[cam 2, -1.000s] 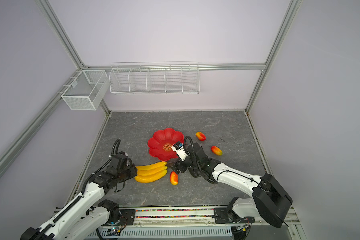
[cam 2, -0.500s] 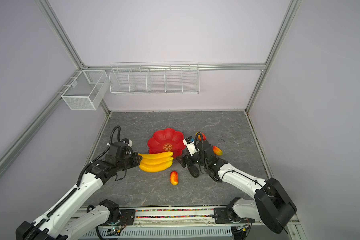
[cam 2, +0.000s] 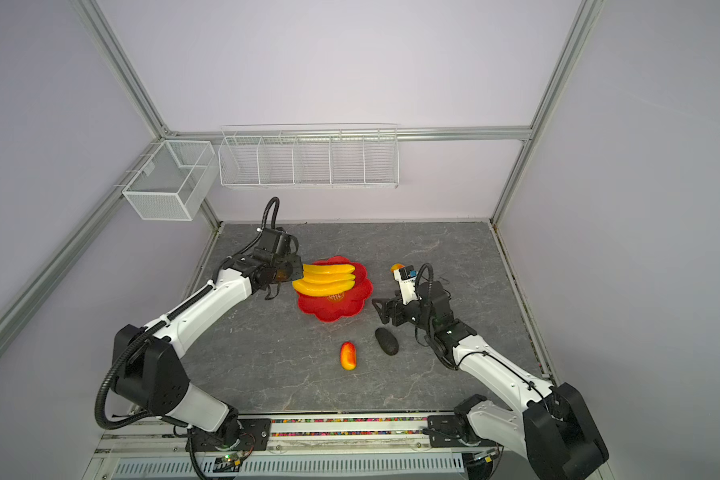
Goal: Place and organize the fake fruits in the fruit bowl
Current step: 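Lift the bananas and lower them into the red bowl with the left gripper, then release the bananas and draw the left gripper back while the right gripper grasps the avocado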
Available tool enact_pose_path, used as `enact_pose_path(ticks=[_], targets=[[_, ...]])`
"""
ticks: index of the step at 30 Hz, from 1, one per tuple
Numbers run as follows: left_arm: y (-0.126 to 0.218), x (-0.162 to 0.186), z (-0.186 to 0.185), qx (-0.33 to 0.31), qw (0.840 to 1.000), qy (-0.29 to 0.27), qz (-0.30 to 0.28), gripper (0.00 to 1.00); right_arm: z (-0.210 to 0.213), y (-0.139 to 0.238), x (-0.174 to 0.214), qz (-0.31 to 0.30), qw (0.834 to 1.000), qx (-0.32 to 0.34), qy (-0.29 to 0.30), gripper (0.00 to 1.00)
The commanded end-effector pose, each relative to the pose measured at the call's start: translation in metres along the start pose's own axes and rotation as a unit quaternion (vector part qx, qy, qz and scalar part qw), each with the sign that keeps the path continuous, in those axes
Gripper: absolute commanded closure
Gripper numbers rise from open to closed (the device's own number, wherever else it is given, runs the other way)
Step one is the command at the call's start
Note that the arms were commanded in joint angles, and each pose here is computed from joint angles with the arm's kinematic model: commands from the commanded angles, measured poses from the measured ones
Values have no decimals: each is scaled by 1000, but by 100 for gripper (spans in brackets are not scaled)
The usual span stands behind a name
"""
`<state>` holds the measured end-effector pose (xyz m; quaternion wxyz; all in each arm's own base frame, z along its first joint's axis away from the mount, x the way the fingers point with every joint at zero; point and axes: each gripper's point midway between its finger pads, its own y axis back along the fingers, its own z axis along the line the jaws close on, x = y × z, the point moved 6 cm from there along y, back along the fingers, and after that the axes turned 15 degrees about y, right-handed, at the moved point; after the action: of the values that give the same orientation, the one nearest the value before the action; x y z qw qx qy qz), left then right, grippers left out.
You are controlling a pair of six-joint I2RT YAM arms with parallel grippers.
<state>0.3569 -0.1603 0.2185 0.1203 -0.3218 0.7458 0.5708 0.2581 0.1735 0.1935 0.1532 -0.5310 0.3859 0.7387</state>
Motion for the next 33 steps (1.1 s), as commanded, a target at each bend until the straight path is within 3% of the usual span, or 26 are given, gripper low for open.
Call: enact_pose_path(ticks=[1,11,19,21,25,31,33], targets=[[-8,-5,-8,-1,1000,-14,-11,100,2,-2,2,3,1000,-15,-14,12],[-53,4,-25,-26,999,-44,-11,100,6,-13,6,26,999,-43,-12,12],[-63,11,-19,-42,998,-56,-2,97,6,-20,9,40,998,-52,-19,12],[-63,13,-20,-36,998,-56,0,91,5,-20,10,44,998,-47,-17,12],[-57,11,-27,-6,999,-54,1,63,3,-20,12,54,998,-40,-11,12],[-12,-7,-36,43,996,-66,-44,40,-2,-11,19,81,997,-7,12,12],[13,-9,-34,64,993,-73,-61,15,0,-3,22,109,994,6,11,12]])
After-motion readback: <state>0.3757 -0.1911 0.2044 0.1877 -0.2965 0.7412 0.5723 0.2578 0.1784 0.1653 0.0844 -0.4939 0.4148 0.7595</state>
